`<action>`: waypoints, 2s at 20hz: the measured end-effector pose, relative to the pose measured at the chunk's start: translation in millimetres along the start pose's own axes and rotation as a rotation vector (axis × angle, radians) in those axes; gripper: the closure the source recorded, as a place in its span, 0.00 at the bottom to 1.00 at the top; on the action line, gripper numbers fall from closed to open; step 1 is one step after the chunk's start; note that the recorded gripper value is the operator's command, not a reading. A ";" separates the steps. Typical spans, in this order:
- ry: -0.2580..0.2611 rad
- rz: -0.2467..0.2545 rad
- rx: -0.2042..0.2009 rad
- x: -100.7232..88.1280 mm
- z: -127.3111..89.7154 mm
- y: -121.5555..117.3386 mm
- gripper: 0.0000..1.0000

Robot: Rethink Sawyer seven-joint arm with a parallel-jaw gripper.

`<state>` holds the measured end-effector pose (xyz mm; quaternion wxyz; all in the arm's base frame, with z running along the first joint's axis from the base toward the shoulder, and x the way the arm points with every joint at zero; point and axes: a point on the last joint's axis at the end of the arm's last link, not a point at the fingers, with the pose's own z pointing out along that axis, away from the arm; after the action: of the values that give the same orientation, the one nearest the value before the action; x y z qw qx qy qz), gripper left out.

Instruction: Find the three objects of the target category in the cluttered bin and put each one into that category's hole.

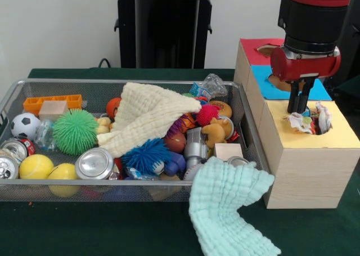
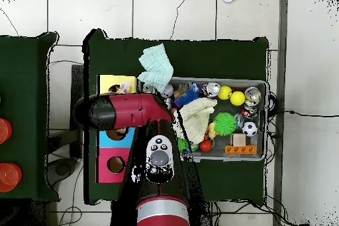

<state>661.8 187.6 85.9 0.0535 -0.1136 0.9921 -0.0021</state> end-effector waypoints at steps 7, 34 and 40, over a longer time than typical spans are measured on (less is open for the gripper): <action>0.001 0.005 -0.010 -0.2 0.4 -0.8 1.00; -0.001 0.012 -0.022 -1.1 1.3 -1.9 1.00; -0.004 0.011 -0.022 -1.3 1.6 -1.5 1.00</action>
<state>663.6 186.5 84.5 0.0543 -0.1087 0.9925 0.0092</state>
